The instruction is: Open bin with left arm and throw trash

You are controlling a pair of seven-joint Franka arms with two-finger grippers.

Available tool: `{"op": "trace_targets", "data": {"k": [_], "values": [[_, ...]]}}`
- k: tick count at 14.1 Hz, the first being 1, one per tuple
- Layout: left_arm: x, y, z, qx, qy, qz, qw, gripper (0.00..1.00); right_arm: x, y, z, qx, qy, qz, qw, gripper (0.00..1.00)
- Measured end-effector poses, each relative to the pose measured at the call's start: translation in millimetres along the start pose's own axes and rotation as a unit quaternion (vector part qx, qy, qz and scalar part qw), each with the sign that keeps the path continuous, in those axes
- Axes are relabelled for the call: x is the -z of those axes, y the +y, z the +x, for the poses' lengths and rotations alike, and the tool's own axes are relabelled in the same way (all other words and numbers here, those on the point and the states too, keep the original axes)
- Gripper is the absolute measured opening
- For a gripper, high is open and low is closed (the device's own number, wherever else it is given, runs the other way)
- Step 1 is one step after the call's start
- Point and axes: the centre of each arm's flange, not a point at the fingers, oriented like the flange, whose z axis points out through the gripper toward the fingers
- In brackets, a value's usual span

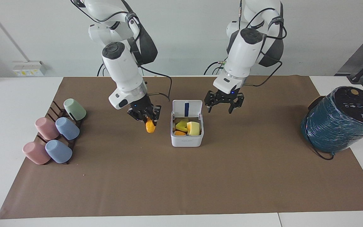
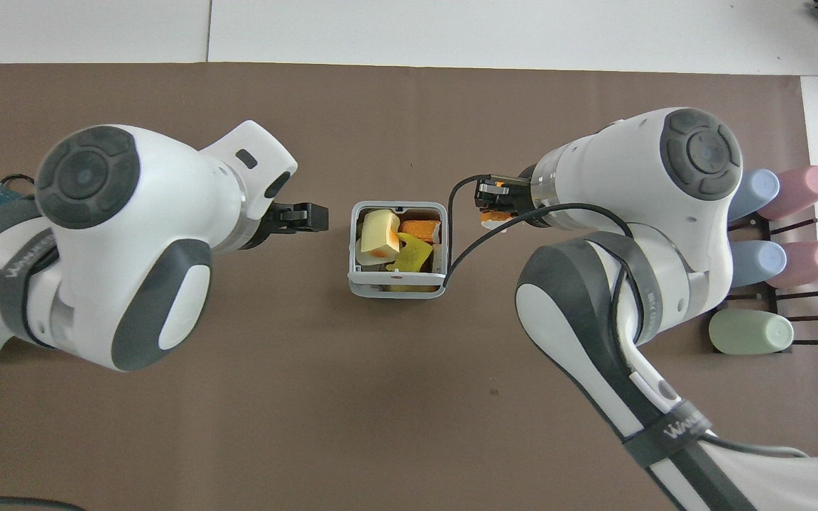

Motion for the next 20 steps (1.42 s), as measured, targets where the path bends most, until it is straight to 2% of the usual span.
{"op": "trace_targets", "data": {"k": [2,5,10,13,16,17,18,20], "values": [[23.6,-45.9,1.2,0.002,0.006,0.004,1.000,1.00,-3.8,-19.0,-10.3,-0.039,-0.009,0.029,0.999,0.34],[48.3,-103.3,-1.0,0.002,0.010,0.037,0.999,1.00,-14.2,-41.5,-23.7,-0.078,-0.034,0.071,0.994,0.34],[80.4,-163.1,10.4,0.008,0.035,0.058,0.998,1.00,-60.5,-57.2,-36.0,-0.098,-0.057,0.067,0.991,0.34],[112.1,-167.7,15.1,0.002,0.037,0.060,0.998,1.00,-75.1,-54.0,-35.5,-0.102,-0.066,0.061,0.991,0.34],[140.7,-161.8,23.5,0.001,0.016,0.063,0.998,1.00,-78.7,-53.1,-35.4,-0.103,-0.068,0.060,0.991,0.35],[146.8,-160.5,28.2,0.002,0.009,0.064,0.998,1.00,-78.7,-53.1,-35.4,-0.103,-0.069,0.059,0.991,0.40],[150.6,-158.9,33.9,0.000,0.010,0.064,0.998,1.00,-78.7,-53.1,-35.4,-0.103,-0.069,0.059,0.991,0.40],[144.7,-154.9,39.5,-0.004,0.007,0.064,0.998,1.00,-78.7,-53.2,-35.4,-0.103,-0.069,0.059,0.991,0.55]]}}
